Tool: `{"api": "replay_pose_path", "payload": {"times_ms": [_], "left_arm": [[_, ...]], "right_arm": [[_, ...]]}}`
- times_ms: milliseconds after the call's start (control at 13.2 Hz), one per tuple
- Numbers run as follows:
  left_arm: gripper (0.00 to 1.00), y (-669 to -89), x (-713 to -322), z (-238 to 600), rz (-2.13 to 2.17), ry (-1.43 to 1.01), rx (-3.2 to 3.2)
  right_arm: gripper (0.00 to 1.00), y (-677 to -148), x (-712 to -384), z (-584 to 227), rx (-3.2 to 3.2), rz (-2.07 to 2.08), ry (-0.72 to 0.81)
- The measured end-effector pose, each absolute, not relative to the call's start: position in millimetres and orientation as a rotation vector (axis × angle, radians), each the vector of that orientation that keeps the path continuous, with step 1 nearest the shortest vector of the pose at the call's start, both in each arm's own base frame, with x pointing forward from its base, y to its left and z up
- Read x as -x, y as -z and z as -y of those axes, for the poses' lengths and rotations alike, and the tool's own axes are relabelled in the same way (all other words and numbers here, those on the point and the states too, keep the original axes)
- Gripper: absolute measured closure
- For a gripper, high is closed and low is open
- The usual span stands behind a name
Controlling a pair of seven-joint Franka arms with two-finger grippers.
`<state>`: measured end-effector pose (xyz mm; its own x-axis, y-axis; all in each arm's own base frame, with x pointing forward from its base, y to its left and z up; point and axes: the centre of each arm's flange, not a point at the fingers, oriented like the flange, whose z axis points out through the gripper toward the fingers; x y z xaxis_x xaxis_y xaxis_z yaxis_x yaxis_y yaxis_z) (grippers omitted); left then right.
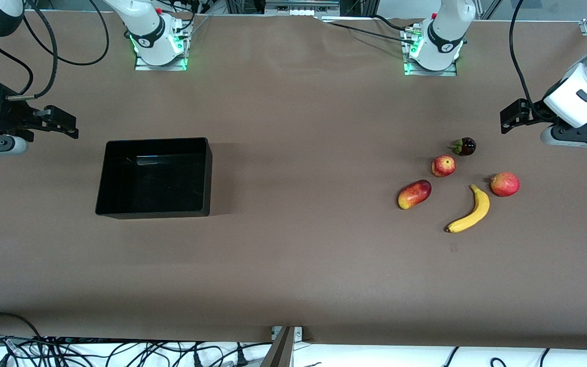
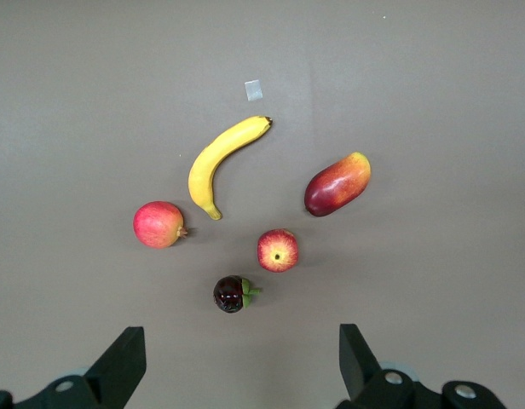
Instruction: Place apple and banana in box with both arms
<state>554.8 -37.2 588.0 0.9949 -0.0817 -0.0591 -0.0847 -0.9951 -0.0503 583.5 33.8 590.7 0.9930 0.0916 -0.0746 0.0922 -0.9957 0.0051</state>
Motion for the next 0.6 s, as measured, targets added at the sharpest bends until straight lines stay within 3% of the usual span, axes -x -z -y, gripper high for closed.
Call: {"api": "replay_pose_path", "payload": {"times_ms": [605], "left_arm": [[0.0,-589.8,-556.0,36.8,-0.128,-0.084,3.085]], "right_arm": [[0.0,-590.7,-579.7,-34.7,-3.126,-0.147,0.151]]}}
